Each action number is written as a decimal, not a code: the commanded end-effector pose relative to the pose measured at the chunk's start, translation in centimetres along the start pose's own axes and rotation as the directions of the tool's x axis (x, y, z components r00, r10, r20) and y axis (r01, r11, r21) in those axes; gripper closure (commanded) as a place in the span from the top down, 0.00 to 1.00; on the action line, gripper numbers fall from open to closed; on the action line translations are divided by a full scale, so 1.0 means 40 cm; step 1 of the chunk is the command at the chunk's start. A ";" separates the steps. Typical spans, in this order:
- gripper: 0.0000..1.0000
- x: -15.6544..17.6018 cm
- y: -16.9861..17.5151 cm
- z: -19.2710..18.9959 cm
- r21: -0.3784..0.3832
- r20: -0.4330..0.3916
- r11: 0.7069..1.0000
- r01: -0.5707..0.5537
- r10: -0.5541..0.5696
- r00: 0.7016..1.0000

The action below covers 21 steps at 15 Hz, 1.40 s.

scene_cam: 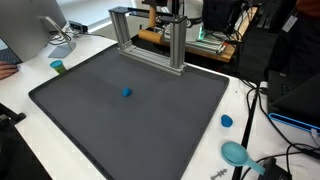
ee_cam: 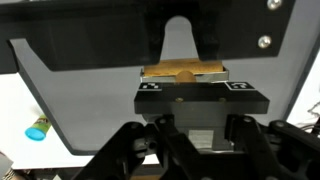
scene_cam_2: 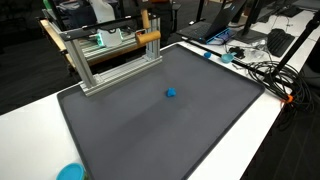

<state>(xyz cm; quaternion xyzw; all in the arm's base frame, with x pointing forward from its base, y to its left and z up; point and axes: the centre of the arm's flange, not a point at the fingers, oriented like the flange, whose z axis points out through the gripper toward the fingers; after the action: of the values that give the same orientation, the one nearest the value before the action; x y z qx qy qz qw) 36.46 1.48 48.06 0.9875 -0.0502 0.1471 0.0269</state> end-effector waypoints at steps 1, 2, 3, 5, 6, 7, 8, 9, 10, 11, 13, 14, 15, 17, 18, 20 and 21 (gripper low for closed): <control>0.22 0.153 -0.051 -0.059 -0.017 -0.084 0.998 -0.064 0.062 0.994; 0.22 0.194 -0.062 -0.065 -0.019 -0.095 0.996 -0.082 0.080 0.992; 0.22 0.237 -0.073 -0.063 -0.018 -0.095 0.995 -0.094 0.092 0.991; 0.22 0.334 -0.085 -0.041 -0.047 -0.087 0.991 -0.124 0.120 0.989; 0.22 0.374 -0.083 -0.024 -0.066 -0.078 0.988 -0.139 0.133 0.988; 0.22 0.415 -0.069 0.002 -0.090 -0.061 0.983 -0.159 0.153 0.986; 0.22 0.456 -0.053 0.029 -0.103 -0.041 0.979 -0.175 0.172 0.984; 0.22 0.494 -0.030 0.068 -0.108 -0.009 0.977 -0.183 0.183 0.983; 0.22 0.517 -0.010 0.106 -0.112 0.027 0.978 -0.175 0.179 0.984; 0.22 0.531 0.006 0.147 -0.108 0.074 0.981 -0.160 0.169 0.983; 0.22 0.538 0.044 0.247 -0.078 0.187 0.980 -0.182 0.194 0.963; 0.22 0.538 0.060 0.280 -0.065 0.237 0.975 -0.212 0.222 0.946; 0.47 0.473 0.044 0.259 -0.093 0.165 0.978 -0.186 0.199 0.966; 0.47 0.487 0.063 0.321 -0.085 0.222 0.976 -0.200 0.215 0.951; 0.47 0.494 0.064 0.330 -0.083 0.227 0.976 -0.202 0.216 0.950; 0.22 0.475 0.056 0.330 -0.061 0.197 0.982 -0.177 0.186 0.963; 0.22 0.462 0.055 0.344 -0.037 0.191 0.985 -0.167 0.171 0.967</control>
<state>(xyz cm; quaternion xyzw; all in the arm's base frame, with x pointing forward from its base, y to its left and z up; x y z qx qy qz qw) 58.94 -3.53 41.25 0.9863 -0.1581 0.0324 0.0339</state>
